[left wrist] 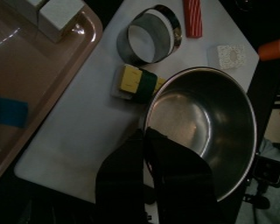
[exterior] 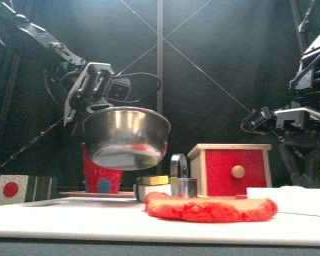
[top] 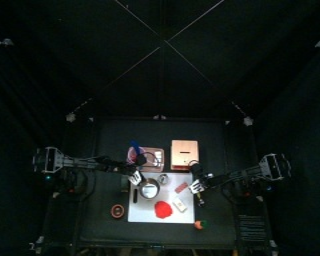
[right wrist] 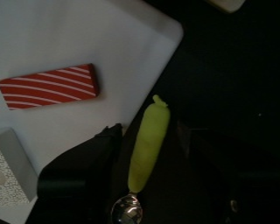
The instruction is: Grab bowl
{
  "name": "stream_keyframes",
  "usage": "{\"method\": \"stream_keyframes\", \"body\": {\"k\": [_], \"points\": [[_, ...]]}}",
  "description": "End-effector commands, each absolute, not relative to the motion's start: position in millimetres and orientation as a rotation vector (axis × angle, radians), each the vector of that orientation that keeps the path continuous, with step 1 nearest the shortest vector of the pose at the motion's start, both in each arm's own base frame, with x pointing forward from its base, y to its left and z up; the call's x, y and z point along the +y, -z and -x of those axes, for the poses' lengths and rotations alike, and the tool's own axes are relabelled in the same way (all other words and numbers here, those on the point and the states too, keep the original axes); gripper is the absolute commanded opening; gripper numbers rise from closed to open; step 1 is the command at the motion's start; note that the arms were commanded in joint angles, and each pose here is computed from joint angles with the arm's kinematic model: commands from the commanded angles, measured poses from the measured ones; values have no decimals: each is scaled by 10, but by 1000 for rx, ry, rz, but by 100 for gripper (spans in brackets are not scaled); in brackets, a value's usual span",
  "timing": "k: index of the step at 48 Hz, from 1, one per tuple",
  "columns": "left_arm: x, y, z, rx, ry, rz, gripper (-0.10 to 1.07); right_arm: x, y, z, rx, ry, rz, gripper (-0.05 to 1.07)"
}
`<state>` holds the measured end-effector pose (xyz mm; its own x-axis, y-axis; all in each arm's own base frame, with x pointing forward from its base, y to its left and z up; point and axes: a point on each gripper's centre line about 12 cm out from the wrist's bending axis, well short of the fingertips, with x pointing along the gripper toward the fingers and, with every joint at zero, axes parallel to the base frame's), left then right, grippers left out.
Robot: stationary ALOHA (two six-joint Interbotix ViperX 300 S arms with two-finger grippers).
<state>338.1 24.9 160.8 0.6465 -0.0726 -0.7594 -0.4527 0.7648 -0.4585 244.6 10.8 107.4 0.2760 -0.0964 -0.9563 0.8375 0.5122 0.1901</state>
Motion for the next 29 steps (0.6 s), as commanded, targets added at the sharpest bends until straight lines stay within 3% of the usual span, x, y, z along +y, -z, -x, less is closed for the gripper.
{"method": "stream_keyframes", "body": {"k": [1, 16, 29], "points": [[255, -1702, -3449, 826, -225, 673, 31, 130, -1198, -2591, 1074, 700, -833, 83], [257, -1701, -3448, 827, -224, 667, 31, 116, -1171, -2591, 1082, 708, -825, 78], [256, -1696, -3444, 828, -224, 667, 31, 119, -1185, -2614, 1076, 700, -815, 58]]}}
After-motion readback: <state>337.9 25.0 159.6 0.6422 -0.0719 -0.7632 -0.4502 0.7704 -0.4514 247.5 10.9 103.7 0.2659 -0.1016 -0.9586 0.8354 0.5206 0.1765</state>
